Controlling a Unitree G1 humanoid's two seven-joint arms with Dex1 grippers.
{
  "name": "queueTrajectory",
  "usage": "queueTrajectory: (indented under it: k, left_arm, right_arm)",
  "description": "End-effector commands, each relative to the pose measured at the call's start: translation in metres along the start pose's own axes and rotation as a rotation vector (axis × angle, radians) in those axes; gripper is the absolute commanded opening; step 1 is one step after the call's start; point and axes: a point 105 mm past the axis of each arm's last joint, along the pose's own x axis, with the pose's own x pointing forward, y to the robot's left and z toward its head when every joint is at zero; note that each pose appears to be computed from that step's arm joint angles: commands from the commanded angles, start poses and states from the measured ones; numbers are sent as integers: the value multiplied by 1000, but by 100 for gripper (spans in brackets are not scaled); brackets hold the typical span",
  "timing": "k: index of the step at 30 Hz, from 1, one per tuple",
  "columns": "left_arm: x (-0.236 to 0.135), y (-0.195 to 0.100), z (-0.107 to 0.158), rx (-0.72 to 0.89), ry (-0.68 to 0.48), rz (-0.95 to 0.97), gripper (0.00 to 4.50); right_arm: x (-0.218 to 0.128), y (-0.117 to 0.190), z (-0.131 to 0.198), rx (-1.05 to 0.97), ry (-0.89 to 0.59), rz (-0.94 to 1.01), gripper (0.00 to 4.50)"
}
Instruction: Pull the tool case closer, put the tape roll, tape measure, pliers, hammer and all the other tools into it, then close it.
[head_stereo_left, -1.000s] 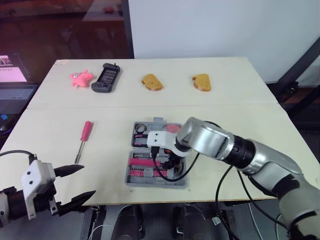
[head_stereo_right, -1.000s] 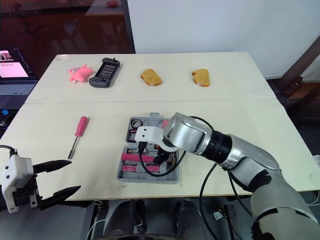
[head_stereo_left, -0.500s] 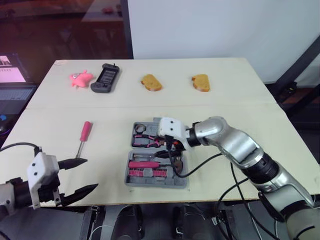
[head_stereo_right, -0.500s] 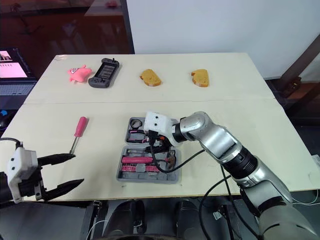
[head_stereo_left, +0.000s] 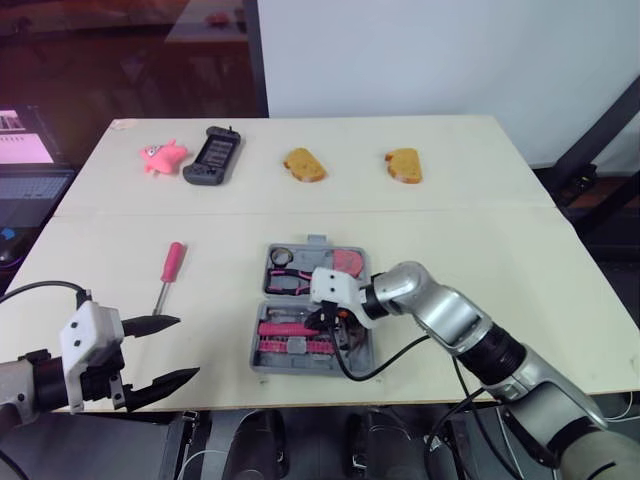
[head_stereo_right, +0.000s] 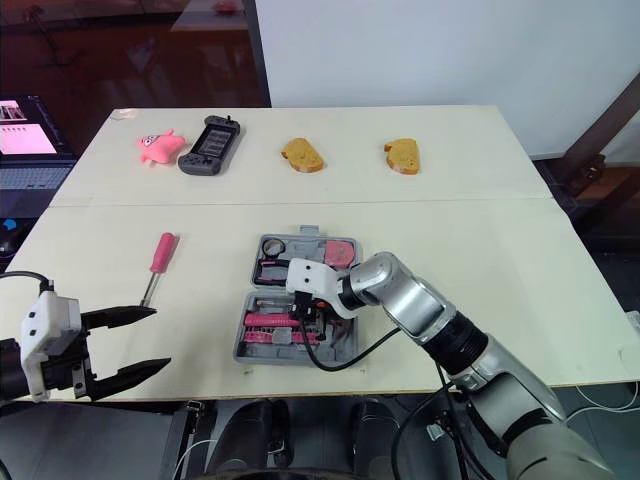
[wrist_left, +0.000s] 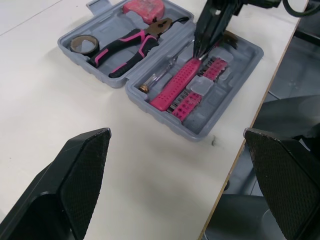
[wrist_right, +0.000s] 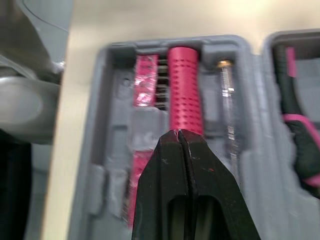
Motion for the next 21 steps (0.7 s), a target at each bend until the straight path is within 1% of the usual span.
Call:
queueTrajectory:
  k: [1,5,10,17,21]
  left_arm:
    - [-2,0,8,29,-8,-5,450]
    - [2,3,11,35,-19,3,450]
    - [4,0,12,34,-24,-9,450]
    - [9,0,13,33,-29,-17,450]
    - [8,1,13,33,-27,-18,450]
  right_arm:
    - [2,-6,7,18,-17,-40,5]
    - [11,-2,-5,58,34,-38,5]
    - [13,-10,-27,112,111,-104,5]
    - [22,3,-50,163,187,-57,5]
    - [30,5,-59,212,199,-43,5]
